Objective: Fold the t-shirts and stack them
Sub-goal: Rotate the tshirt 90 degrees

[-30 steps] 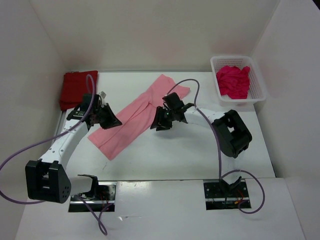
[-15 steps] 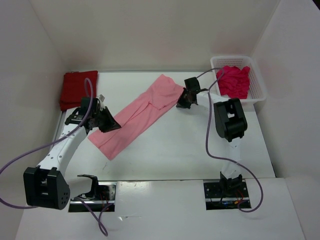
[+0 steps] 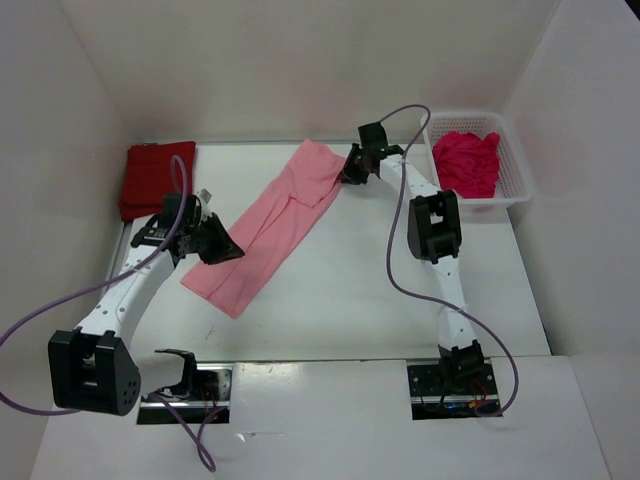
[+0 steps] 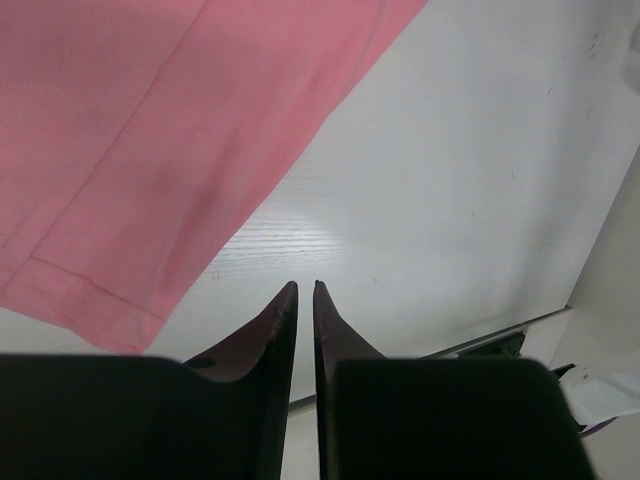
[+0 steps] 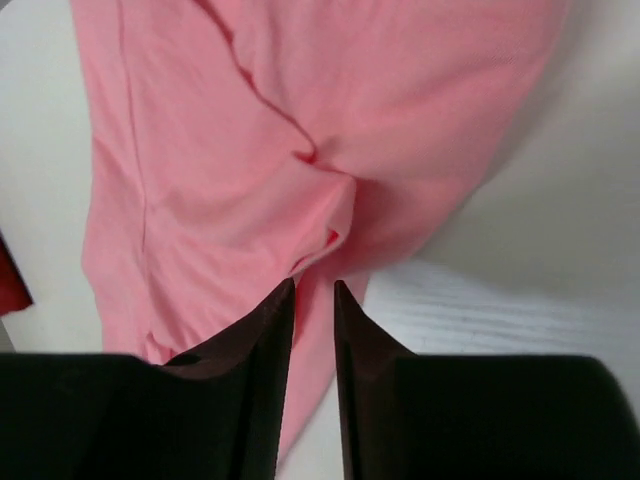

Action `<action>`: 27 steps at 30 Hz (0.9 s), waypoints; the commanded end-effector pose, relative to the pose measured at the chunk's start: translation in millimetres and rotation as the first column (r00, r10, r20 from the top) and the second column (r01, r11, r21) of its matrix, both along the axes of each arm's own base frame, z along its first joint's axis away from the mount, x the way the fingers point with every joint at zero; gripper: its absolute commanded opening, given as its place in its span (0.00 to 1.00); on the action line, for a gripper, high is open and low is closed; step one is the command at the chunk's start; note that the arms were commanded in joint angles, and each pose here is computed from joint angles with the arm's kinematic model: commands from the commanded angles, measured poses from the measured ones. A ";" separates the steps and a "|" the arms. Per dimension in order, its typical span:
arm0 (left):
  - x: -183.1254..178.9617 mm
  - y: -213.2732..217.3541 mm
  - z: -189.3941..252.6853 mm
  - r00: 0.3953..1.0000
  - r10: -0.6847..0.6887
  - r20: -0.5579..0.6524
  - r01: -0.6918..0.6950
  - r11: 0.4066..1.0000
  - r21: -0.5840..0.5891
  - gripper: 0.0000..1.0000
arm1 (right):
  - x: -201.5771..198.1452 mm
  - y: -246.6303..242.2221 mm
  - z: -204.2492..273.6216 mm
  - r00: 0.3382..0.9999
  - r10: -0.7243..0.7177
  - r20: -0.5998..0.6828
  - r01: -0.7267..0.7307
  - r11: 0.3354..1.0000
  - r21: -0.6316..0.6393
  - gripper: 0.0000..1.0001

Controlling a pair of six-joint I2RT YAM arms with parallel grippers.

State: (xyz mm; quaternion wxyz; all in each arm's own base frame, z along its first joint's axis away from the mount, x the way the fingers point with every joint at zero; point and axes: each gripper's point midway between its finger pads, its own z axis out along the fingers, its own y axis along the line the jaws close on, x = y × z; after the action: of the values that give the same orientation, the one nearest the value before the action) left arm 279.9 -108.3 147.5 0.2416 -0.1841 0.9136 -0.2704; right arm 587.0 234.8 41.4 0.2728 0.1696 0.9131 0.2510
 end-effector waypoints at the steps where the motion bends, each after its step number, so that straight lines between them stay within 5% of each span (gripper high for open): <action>1: 10.4 -5.3 16.6 0.998 -0.029 0.047 0.030 0.999 -0.015 0.18 | -14.0 1.3 44.0 0.998 0.060 0.026 -0.060 0.998 -0.023 0.29; 5: 14.9 -3.3 20.0 0.997 -0.027 0.070 0.027 1.000 0.000 0.22 | -67.5 -1.1 80.8 0.995 0.051 0.087 -0.055 0.997 0.046 0.42; 6: 13.5 -0.1 15.2 0.998 -0.025 0.061 0.025 1.000 0.006 0.23 | -103.3 0.9 46.5 0.997 0.077 -0.007 -0.077 0.995 0.059 0.42; 13: 16.1 3.2 2.2 0.999 -0.030 0.034 0.030 0.999 0.019 0.26 | -245.4 125.0 21.8 0.928 0.365 -0.071 -0.339 0.909 0.241 0.47; 21: 16.4 3.5 -1.1 0.999 -0.037 0.027 0.037 0.999 0.025 0.29 | -251.0 167.7 -19.8 0.904 0.403 -0.141 -0.361 0.897 0.254 0.49; 27: 18.0 1.9 -2.0 0.999 -0.043 0.027 0.042 0.999 0.017 0.29 | -239.2 163.2 -30.3 0.913 0.377 -0.156 -0.341 0.915 0.215 0.13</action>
State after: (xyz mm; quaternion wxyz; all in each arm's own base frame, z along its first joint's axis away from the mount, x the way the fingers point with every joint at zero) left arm 288.8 -106.1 136.2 0.2294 -0.1782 0.9201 -0.2628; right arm 333.0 404.7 19.0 0.0932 0.0393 0.9190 0.3810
